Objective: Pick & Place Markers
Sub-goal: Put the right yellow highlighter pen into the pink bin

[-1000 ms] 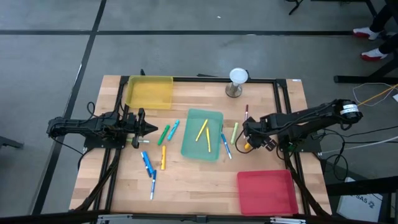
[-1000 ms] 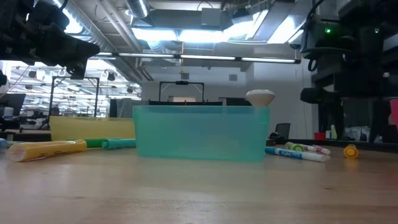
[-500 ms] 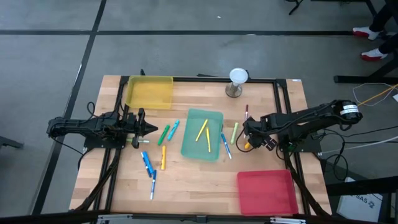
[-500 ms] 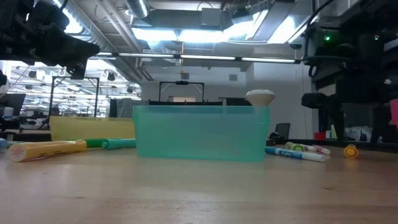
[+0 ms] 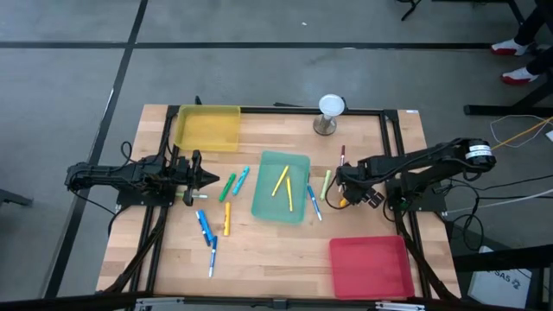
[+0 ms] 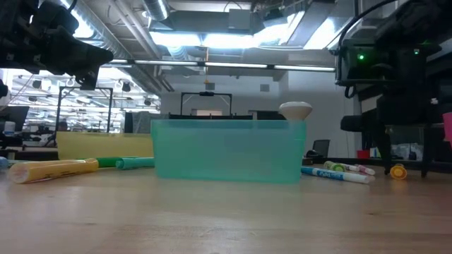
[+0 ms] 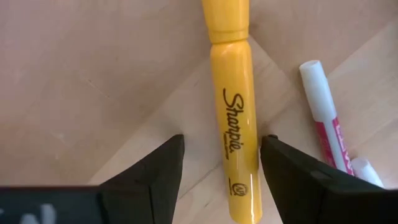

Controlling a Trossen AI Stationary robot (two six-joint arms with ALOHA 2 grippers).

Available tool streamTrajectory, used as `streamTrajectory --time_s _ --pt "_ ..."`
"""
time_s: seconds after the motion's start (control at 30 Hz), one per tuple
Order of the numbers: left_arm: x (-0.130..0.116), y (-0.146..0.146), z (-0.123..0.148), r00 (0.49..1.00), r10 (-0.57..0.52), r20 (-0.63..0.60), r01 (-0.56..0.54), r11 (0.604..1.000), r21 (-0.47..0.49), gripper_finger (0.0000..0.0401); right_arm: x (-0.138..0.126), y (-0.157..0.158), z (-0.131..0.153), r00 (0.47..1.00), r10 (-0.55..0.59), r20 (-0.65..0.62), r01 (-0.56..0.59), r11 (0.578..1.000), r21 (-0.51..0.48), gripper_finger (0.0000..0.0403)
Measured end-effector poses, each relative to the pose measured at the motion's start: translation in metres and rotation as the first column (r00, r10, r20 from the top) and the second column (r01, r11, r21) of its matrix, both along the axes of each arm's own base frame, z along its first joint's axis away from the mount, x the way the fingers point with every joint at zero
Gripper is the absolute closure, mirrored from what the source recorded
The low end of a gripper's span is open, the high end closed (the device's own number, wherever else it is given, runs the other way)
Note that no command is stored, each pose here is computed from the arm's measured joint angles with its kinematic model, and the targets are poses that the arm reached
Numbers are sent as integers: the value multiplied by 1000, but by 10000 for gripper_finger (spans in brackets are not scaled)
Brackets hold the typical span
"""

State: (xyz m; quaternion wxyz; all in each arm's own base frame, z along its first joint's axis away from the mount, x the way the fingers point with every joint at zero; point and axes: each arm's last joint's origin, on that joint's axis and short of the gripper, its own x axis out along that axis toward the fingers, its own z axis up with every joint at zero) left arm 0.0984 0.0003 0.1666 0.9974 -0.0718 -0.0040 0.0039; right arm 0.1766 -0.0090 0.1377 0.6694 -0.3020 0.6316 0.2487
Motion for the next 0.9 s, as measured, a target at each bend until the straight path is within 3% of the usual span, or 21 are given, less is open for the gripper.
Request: streamTrajectory --time_s 0.27,0.63,0.9 --pt "0 0 0 1000 0 0 0 1000 0 389 0 1 -2 1000 6 -3 -6 1000 22 210" --pt "0 0 0 1000 0 0 0 1000 0 393 -2 2 -2 1000 12 -21 -10 998 67 334" --pt "0 0 0 1000 0 0 0 1000 0 389 -2 2 -2 1000 10 -24 -8 998 69 336"
